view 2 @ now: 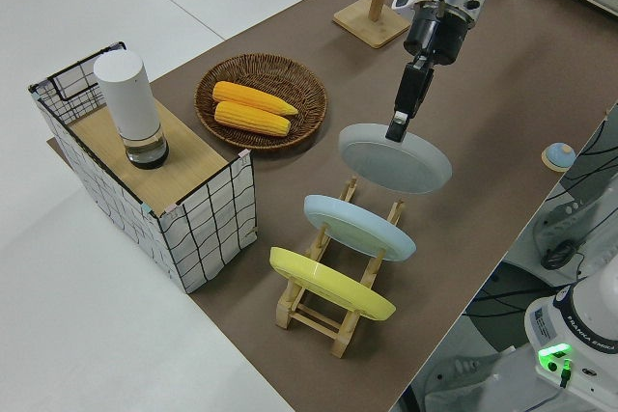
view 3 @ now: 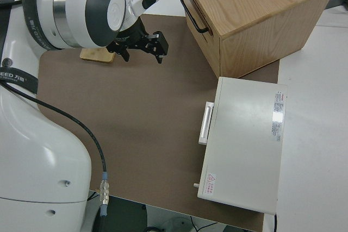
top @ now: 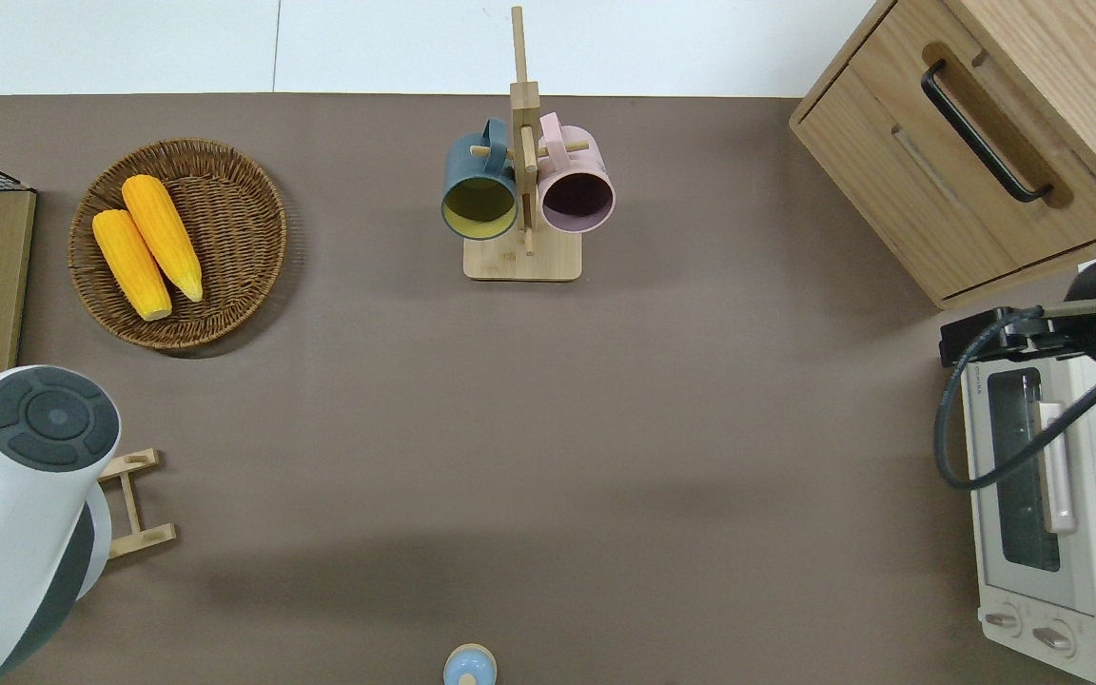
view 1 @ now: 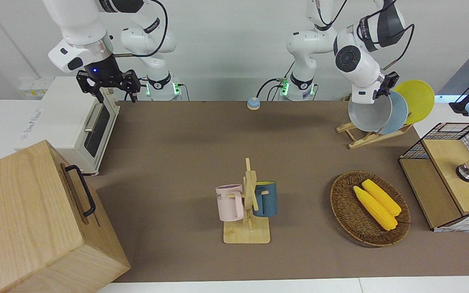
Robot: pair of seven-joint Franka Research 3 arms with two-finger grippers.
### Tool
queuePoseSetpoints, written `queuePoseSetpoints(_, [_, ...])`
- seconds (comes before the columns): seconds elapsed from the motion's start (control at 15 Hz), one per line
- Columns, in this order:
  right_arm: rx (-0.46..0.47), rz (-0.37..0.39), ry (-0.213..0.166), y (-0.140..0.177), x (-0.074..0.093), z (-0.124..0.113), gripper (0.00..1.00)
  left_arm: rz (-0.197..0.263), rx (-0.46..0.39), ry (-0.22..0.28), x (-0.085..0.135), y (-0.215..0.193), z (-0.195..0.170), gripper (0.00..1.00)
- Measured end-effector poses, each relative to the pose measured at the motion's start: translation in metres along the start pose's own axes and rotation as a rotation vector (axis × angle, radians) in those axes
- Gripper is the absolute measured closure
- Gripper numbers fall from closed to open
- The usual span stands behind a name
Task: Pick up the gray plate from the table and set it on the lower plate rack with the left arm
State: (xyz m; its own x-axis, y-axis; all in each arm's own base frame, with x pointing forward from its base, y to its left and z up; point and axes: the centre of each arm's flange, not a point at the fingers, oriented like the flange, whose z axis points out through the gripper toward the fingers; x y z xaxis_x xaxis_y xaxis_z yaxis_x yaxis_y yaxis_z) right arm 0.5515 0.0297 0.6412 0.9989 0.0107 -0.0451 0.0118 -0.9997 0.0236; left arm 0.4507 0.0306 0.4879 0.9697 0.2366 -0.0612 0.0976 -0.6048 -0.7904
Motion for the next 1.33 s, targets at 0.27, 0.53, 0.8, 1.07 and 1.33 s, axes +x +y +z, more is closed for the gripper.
queuePoseSetpoints(0.27, [0.0, 0.0, 0.0, 0.0, 0.0, 0.0, 0.01, -0.019, 0.023, -0.01, -0.001, 0.011, 0.011, 0.99])
queuePoseSetpoints(0.53, [0.0, 0.0, 0.0, 0.0, 0.0, 0.0, 0.01, -0.022, 0.039, -0.015, 0.002, 0.021, 0.018, 0.99])
queuePoseSetpoints(0.8, [0.0, 0.0, 0.0, 0.0, 0.0, 0.0, 0.01, -0.029, 0.045, -0.028, 0.006, 0.032, 0.025, 0.99])
queuePoseSetpoints(1.07, [0.0, 0.0, 0.0, 0.0, 0.0, 0.0, 0.01, -0.037, 0.043, -0.029, 0.01, 0.043, 0.031, 0.99])
queuePoseSetpoints(1.33, [0.0, 0.0, 0.0, 0.0, 0.0, 0.0, 0.01, -0.044, 0.055, -0.033, 0.013, 0.051, 0.036, 0.99])
